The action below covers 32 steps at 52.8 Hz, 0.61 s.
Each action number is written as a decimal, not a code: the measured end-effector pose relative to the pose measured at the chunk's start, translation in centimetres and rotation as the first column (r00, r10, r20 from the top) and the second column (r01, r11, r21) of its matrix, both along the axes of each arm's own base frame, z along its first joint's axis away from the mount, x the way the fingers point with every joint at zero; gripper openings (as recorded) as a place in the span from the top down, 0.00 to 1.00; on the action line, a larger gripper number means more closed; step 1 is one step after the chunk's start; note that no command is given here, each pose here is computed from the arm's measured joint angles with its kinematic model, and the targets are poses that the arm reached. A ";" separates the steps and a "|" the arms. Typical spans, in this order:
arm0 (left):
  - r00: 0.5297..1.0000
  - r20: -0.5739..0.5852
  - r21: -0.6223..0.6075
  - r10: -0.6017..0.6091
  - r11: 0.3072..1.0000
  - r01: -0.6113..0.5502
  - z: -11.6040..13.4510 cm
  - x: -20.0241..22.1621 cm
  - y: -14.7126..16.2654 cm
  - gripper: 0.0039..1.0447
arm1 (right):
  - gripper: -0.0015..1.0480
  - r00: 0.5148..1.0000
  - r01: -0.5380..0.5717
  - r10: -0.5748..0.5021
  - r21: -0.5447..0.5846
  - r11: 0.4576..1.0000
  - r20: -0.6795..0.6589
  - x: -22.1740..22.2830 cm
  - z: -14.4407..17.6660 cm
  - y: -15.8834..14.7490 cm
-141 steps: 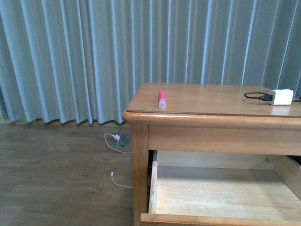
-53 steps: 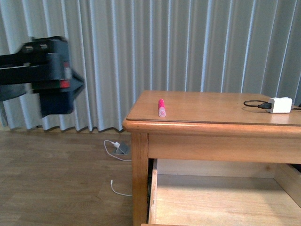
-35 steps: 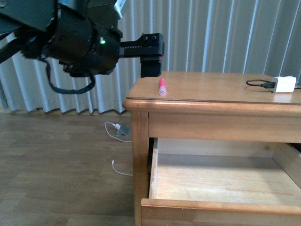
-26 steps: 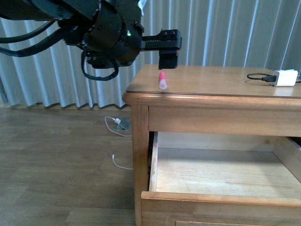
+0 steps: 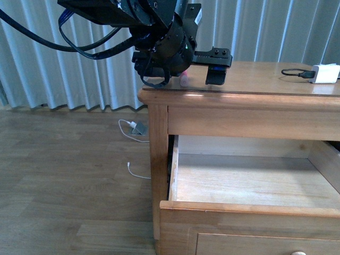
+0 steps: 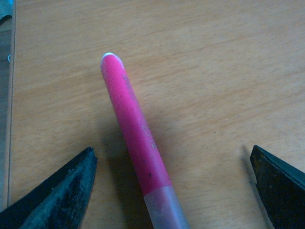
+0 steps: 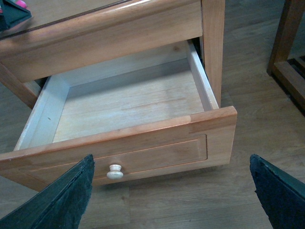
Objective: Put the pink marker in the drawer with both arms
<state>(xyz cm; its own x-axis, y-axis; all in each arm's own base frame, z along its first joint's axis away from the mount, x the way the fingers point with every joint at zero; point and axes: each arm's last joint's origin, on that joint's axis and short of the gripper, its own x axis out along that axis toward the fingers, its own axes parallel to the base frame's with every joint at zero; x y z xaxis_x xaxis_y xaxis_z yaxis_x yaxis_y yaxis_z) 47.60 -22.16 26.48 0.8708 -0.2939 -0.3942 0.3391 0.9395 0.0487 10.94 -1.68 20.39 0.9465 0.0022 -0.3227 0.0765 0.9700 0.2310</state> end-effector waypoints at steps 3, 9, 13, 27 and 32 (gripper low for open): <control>1.000 -0.006 0.018 0.012 1.000 -0.012 0.0 0.3 -0.1 0.06 | 0.08 1.000 0.000 0.000 0.000 1.000 0.000 0.0 0.0 0.0; 1.000 -0.021 0.028 0.021 0.999 -0.021 0.2 0.4 -0.1 0.06 | 0.08 1.000 0.000 0.000 0.000 1.000 0.000 0.0 0.0 0.0; 0.999 -0.026 0.030 0.024 0.999 -0.023 0.2 0.6 0.0 0.06 | 0.08 1.000 0.000 0.000 0.000 1.000 0.000 0.0 0.0 0.0; 0.999 -0.042 0.040 0.012 0.999 -0.010 0.2 0.6 0.1 0.17 | 0.08 1.000 0.000 0.000 0.000 1.000 0.000 0.0 0.0 0.0; 0.999 -0.041 0.043 0.012 0.999 -0.010 0.2 0.7 0.1 0.31 | 0.08 1.000 0.000 0.000 0.000 1.000 0.000 0.0 0.0 0.0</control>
<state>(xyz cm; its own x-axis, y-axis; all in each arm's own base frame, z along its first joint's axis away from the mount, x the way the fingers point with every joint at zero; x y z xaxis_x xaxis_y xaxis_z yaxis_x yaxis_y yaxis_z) 48.25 -22.02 26.69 0.8566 -0.2662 -0.4420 0.3311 0.9406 0.0751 10.94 -1.68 20.39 0.9465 0.0022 -0.3227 0.0765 0.9700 0.2310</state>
